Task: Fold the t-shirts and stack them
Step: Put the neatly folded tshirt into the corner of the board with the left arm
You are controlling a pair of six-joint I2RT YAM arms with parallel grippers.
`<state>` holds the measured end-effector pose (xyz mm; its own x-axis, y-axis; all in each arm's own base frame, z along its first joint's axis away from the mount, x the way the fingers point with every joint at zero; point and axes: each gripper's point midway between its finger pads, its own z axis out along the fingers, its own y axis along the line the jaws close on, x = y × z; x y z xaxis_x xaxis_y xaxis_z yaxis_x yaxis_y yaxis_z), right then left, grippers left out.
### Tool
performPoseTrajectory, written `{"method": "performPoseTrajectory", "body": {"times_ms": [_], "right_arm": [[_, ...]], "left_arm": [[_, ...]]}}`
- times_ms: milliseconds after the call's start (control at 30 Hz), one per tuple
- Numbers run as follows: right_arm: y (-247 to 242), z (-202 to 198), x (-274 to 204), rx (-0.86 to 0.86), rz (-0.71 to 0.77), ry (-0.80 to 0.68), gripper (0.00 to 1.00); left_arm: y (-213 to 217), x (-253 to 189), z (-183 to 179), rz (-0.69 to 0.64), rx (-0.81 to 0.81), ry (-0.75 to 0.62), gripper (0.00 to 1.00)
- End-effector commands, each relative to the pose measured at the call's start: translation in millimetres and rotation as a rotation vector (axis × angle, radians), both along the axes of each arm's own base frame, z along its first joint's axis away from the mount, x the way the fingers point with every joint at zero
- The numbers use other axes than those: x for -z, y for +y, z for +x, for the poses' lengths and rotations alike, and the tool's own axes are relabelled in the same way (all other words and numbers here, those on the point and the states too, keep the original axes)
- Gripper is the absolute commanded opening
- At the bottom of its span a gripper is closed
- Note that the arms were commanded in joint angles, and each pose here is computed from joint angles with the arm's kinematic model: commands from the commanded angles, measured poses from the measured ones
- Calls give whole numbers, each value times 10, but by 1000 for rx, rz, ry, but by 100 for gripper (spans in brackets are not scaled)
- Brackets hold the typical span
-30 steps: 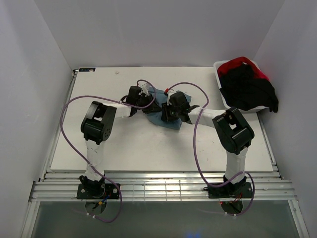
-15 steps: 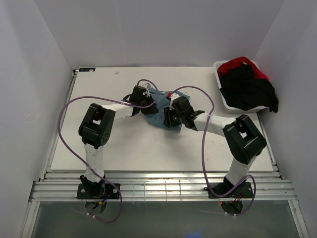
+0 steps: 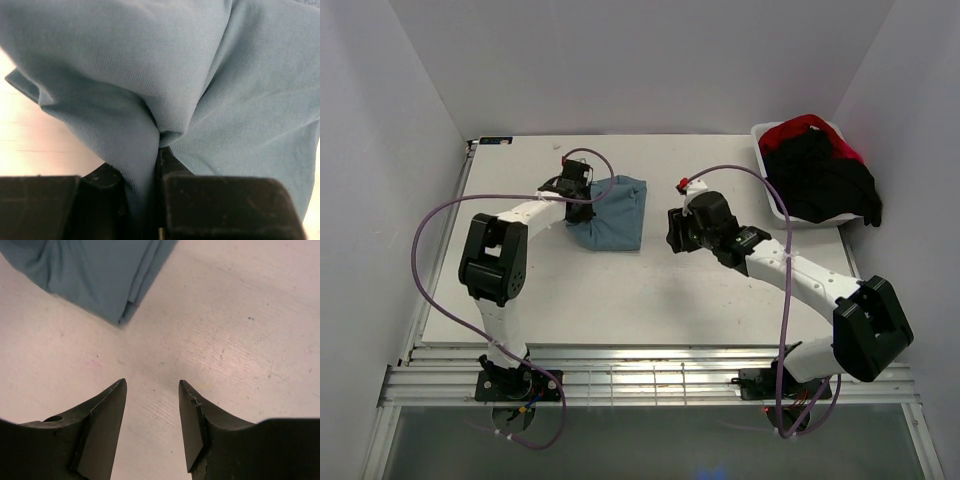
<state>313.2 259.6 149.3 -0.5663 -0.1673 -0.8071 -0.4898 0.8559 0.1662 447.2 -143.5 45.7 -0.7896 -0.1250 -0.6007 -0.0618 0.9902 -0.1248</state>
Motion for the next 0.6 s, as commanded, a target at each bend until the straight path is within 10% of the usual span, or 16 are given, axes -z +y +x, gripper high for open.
{"method": "performPoseTrajectory", "body": {"times_ms": [0, 567], "right_arm": [[-143, -86, 108, 10, -45, 11, 52], [4, -227, 327, -93, -4, 56, 52]], "left_arm": [[333, -518, 244, 98, -45, -117, 0], [1360, -1113, 870, 310, -126, -182, 0]]}}
